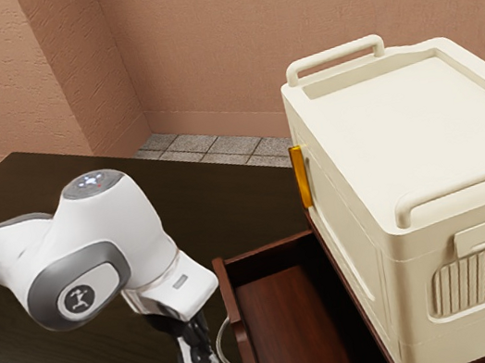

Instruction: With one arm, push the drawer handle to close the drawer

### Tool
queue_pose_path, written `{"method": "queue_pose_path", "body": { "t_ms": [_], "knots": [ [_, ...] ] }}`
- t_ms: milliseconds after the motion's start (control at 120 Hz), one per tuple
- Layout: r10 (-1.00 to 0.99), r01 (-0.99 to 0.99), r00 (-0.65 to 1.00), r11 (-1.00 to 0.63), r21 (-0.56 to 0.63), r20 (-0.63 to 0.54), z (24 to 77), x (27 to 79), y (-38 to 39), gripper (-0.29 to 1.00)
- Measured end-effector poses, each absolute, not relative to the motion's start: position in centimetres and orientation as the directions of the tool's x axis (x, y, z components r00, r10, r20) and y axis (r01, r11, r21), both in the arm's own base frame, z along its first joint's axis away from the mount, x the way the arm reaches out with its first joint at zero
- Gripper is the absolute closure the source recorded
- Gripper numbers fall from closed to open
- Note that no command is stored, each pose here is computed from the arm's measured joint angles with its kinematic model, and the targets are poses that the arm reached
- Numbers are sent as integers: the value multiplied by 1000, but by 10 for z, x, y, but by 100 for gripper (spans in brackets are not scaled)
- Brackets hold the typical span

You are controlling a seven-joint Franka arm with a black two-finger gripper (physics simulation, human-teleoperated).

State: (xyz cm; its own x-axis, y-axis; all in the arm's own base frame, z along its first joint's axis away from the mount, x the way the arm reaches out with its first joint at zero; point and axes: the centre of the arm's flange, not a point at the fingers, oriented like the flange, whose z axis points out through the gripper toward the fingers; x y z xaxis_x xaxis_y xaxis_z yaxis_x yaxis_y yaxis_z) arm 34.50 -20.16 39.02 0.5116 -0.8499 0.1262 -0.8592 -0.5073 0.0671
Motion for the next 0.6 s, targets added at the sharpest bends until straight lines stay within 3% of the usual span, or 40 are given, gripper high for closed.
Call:
{"method": "queue_pose_path", "body": {
  "t_ms": [600],
  "knots": [
    [-862,-869,495,-490,73,111,387,379,-243,78]
  ]
}}
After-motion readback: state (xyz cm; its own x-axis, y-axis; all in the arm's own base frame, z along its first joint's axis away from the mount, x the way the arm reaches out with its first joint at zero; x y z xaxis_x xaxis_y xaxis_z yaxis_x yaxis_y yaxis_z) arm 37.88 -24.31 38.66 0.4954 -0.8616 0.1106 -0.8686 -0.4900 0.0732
